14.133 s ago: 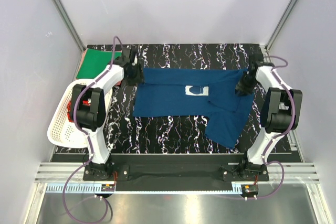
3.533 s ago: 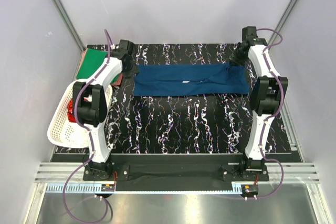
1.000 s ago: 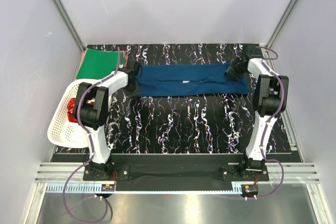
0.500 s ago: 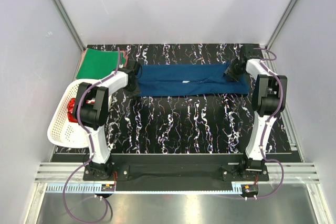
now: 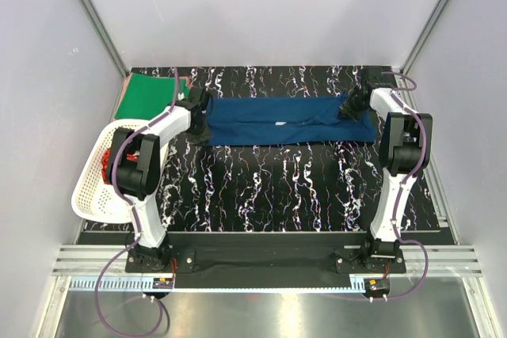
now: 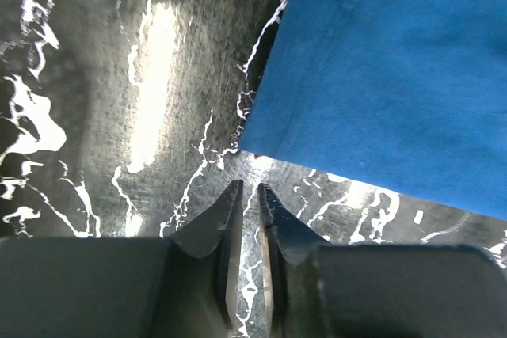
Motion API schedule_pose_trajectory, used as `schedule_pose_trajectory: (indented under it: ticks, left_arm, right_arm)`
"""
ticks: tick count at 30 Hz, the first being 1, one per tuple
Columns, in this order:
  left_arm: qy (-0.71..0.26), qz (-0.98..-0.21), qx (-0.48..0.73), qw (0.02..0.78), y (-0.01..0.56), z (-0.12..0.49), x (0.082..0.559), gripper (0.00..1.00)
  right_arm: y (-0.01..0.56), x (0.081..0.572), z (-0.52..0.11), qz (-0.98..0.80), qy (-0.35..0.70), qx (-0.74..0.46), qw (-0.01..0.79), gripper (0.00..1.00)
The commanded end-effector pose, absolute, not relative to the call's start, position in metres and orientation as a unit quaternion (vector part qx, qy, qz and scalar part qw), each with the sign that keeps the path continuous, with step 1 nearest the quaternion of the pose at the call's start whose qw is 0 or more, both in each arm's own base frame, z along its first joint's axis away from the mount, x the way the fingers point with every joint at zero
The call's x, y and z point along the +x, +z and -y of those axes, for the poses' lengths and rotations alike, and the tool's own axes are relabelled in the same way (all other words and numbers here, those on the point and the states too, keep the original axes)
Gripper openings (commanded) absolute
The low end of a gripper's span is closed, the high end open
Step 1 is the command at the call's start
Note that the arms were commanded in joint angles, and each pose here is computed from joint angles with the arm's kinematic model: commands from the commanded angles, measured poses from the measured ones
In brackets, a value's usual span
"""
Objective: Fold and stack the t-shirts
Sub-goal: Fold the tshirt
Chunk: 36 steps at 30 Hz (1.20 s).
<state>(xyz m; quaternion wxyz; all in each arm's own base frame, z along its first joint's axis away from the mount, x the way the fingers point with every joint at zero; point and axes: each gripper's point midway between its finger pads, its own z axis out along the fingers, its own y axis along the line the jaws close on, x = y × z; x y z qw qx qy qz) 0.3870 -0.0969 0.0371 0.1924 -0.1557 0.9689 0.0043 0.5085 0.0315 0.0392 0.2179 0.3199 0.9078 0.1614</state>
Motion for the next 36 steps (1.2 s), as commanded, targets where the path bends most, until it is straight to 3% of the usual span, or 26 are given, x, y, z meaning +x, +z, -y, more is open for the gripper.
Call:
schedule_pose_trajectory:
  ticks: [1,5,9,11,21,25,30,32,35,36]
  left_arm:
    - [-0.013,-0.953,-0.164,0.253,0.081,0.098,0.409,0.19]
    - [-0.011,-0.956,-0.162,0.244,0.075,0.098,0.410,0.20]
    - [-0.010,-0.957,-0.159,0.243,0.064,0.098,0.411,0.37]
    - [-0.010,-0.957,-0.154,0.247,0.059,0.099,0.413,0.41]
    - [0.020,-0.965,-0.151,0.213,0.032,0.090,0.409,0.45]
    - [0.028,-0.967,-0.155,0.201,0.026,0.087,0.404,0.37]
    - [0.028,-0.968,-0.155,0.196,0.023,0.087,0.401,0.09]
    - [0.028,-0.968,-0.157,0.195,0.022,0.087,0.400,0.02]
    - [0.025,-0.968,-0.158,0.191,0.021,0.088,0.400,0.00]
    - [0.024,-0.969,-0.158,0.190,0.020,0.089,0.399,0.00]
  right_arm:
    - [0.086,0.532,-0.053,-0.895,0.206,0.296,0.263,0.00]
    - [0.096,0.543,-0.069,-0.889,0.233,0.292,0.266,0.00]
    - [0.097,0.553,-0.073,-0.885,0.244,0.294,0.267,0.00]
    - [0.104,0.557,-0.094,-0.883,0.263,0.279,0.271,0.00]
    - [0.092,0.581,-0.121,-0.868,0.320,0.280,0.258,0.03]
    - [0.092,0.591,-0.124,-0.856,0.335,0.287,0.268,0.02]
    - [0.101,0.598,-0.140,-0.829,0.396,0.295,0.263,0.00]
    - [0.104,0.602,-0.145,-0.822,0.407,0.292,0.269,0.00]
    - [0.101,0.605,-0.148,-0.816,0.417,0.302,0.262,0.02]
    - [0.095,0.605,-0.148,-0.816,0.417,0.306,0.257,0.10]
